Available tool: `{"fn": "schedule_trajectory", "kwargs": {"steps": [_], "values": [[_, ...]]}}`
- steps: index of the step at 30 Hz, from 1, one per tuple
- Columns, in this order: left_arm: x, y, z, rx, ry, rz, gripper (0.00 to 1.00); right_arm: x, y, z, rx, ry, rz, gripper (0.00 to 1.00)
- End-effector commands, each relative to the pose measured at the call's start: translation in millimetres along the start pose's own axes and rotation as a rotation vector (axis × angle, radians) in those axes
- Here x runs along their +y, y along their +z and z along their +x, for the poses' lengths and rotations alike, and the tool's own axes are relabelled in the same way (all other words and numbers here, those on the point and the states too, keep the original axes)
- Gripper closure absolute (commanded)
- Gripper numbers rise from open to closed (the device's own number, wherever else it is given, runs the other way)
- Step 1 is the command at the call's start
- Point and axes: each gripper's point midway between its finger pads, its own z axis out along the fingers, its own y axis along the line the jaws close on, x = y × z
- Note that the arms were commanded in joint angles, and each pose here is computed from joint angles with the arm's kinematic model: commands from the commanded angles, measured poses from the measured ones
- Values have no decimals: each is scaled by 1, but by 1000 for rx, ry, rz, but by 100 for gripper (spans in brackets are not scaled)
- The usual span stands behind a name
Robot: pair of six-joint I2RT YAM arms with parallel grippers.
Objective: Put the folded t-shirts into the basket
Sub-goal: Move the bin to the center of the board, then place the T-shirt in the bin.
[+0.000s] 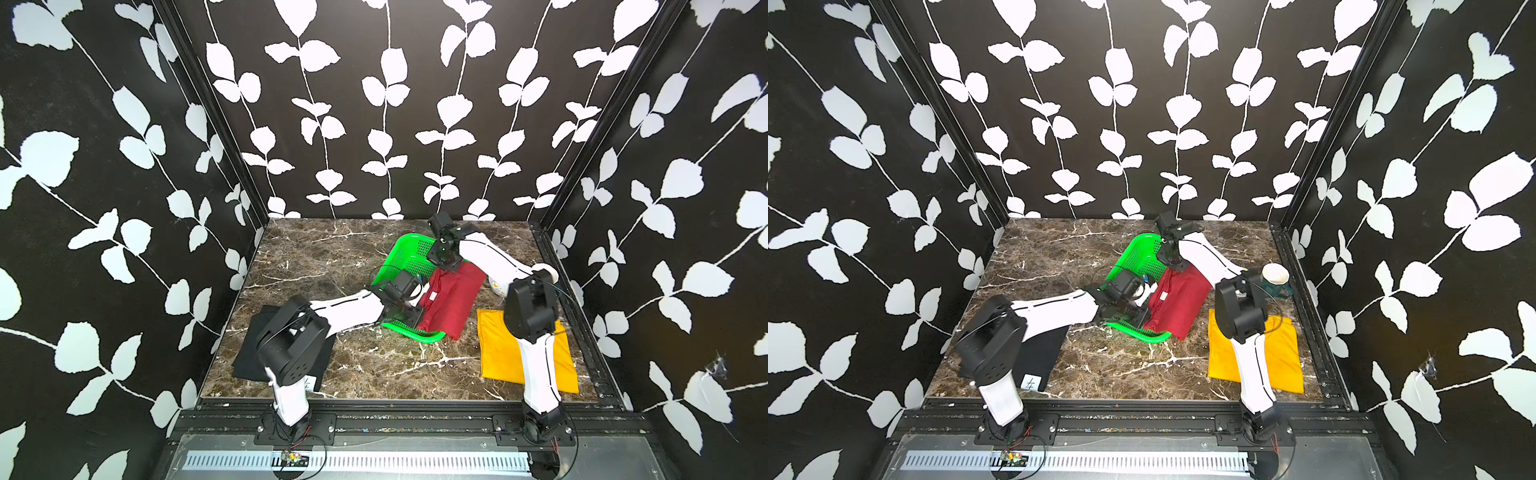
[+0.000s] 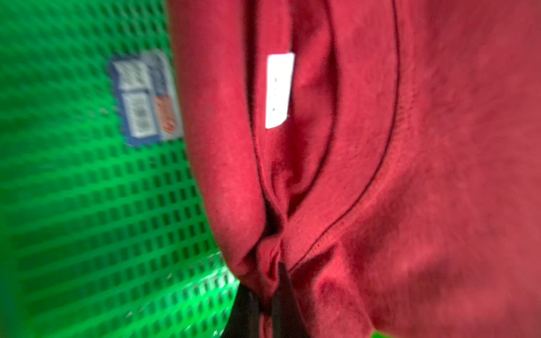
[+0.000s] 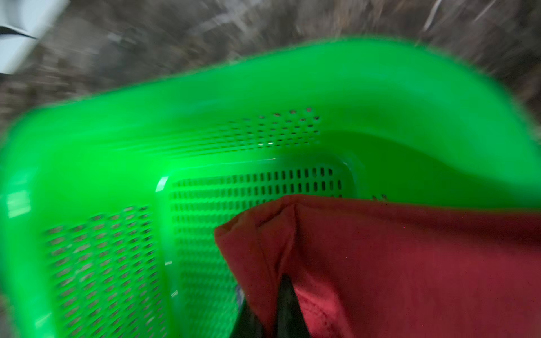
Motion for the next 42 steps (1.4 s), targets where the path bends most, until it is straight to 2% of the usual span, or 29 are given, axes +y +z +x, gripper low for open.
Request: {"fn": "schedule_trajectory", "kwargs": {"steps": [1, 6, 10, 24, 27, 34, 38, 42], "values": [[-22, -55, -30, -109, 30, 46, 100, 1, -59, -23, -126, -28, -50, 100], [-45, -103, -49, -228, 63, 99, 100, 1, -96, -23, -150, -59, -90, 100], [-73, -129, -56, -263, 142, 148, 100, -1, -122, -25, -186, -67, -129, 100], [-82, -187, -66, -361, 206, 128, 100, 25, -192, -31, -258, -106, -260, 100], [-70, -193, -63, -361, 222, 77, 100, 39, -189, -26, -238, -112, -285, 100], [-13, -182, -47, -308, 124, -47, 100, 71, -163, -21, -222, -126, -286, 100], [28, -174, -35, -259, 118, -213, 100, 83, -131, -18, -184, -114, -259, 100], [68, -151, -18, -153, 105, -337, 100, 88, -91, -14, -152, -94, -207, 100]]}}
